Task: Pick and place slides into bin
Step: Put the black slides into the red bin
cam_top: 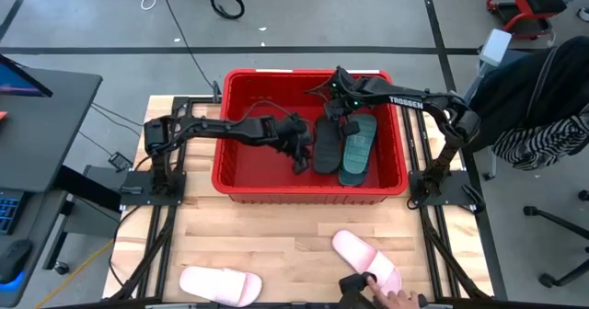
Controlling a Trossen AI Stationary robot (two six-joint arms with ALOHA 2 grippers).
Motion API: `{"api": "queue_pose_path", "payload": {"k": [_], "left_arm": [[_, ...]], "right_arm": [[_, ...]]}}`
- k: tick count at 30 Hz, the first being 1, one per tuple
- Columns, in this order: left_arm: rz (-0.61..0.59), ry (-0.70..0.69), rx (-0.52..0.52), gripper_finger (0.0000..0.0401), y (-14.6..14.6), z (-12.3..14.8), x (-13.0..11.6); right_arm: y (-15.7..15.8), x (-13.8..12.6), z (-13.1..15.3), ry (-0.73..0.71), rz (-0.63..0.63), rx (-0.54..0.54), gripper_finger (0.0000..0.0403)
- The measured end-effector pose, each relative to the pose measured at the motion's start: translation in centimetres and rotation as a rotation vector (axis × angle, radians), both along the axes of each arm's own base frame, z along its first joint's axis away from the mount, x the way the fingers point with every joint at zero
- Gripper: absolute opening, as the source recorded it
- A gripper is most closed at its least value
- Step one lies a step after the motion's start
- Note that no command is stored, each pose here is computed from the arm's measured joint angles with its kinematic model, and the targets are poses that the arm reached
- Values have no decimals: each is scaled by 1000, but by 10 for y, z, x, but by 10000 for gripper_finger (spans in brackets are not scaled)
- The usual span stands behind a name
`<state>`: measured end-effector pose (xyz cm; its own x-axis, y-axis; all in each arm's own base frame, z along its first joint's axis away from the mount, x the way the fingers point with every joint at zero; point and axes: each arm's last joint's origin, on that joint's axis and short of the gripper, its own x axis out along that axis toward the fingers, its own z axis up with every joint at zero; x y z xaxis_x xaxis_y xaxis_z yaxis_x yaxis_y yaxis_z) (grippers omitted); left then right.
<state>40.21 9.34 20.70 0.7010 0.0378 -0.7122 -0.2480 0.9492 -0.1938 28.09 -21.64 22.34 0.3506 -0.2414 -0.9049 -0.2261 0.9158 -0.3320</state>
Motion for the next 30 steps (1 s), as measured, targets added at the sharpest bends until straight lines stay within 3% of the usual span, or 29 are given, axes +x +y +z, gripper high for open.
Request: {"api": "queue_pose_path", "payload": {"k": [9,16,24,30], "left_arm": [[32,-28,14,82,15,-4,2],[30,30,11,82,20,-14,-1],[38,25,25,74,19,32,-27],[-34,-76,66,72,-8,83,-48]], "right_arm": [[7,-10,21,-1,-20,-47,385],[26,-17,42,-26,-40,-29,382],[66,-18,79,-207,-109,19,380],[128,-7,111,-406,-76,49,369]]}}
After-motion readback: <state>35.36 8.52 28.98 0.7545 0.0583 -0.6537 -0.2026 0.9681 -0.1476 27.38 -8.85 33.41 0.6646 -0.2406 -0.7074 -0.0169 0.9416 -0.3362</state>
